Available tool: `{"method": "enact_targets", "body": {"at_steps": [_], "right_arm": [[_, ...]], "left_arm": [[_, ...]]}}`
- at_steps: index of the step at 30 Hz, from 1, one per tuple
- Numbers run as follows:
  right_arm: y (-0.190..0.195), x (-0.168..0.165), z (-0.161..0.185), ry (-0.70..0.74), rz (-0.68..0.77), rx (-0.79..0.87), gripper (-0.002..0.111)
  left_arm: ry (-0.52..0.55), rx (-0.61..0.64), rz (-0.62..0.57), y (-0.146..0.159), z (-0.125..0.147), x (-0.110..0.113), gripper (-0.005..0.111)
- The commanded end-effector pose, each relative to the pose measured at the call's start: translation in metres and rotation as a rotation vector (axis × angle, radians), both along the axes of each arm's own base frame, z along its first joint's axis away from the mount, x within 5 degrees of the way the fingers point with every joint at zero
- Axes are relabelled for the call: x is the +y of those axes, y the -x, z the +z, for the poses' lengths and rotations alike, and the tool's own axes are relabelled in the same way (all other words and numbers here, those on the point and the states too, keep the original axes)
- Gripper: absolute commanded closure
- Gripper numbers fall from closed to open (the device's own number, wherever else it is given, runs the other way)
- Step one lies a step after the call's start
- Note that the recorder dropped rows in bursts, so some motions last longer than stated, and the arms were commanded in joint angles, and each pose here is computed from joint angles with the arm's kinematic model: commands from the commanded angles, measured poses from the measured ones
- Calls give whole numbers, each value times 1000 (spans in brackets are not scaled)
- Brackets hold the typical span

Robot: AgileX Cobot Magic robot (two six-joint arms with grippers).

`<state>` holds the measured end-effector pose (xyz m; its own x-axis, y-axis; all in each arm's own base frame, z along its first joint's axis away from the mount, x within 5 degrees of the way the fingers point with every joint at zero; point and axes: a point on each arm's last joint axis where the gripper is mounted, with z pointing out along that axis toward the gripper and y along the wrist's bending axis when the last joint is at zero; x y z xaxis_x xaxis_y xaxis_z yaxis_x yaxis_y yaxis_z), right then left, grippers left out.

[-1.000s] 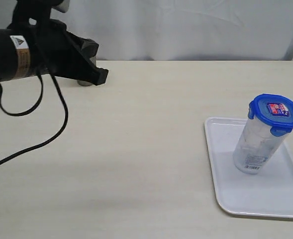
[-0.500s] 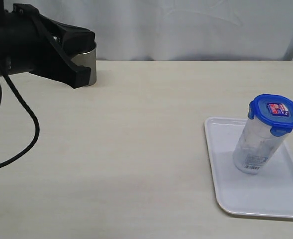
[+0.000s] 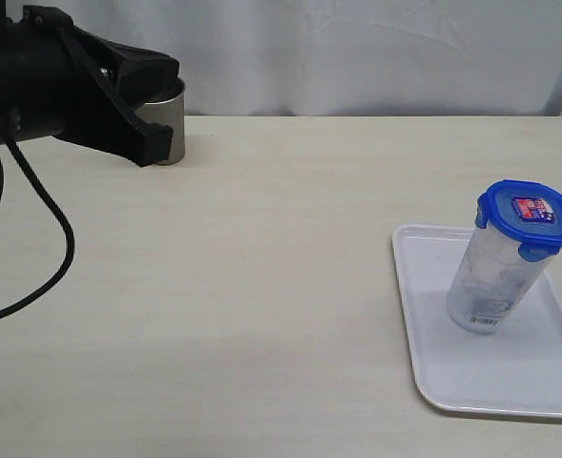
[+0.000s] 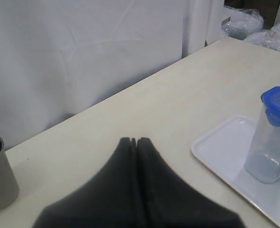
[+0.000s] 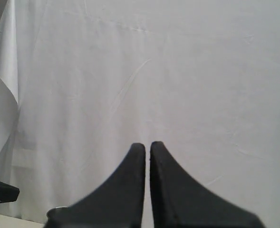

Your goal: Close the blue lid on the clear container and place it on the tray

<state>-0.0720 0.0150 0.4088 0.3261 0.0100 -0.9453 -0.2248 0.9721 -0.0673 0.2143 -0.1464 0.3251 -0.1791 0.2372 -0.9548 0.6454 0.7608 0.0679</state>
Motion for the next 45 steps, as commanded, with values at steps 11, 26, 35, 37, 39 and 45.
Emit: {"method": "enact_targets", "body": {"at_steps": [11, 26, 35, 37, 39, 45], "right_arm": [[1, 1, -1, -4, 2, 6, 104], [1, 1, -1, -4, 2, 6, 104], [1, 1, -1, -4, 2, 6, 104], [1, 1, -1, -4, 2, 6, 104], [1, 1, -1, -4, 2, 6, 104], [1, 1, -1, -4, 2, 6, 104]], "left_arm": [[-46, -38, 94, 2, -1, 10, 107], [74, -246, 111, 62, -21, 48, 107], [129, -274, 274, 92, -52, 93, 107], [140, -288, 322, 101, -60, 104, 107], [162, -306, 375, 110, -67, 113, 107], [200, -373, 483, 134, -89, 131, 107]]}}
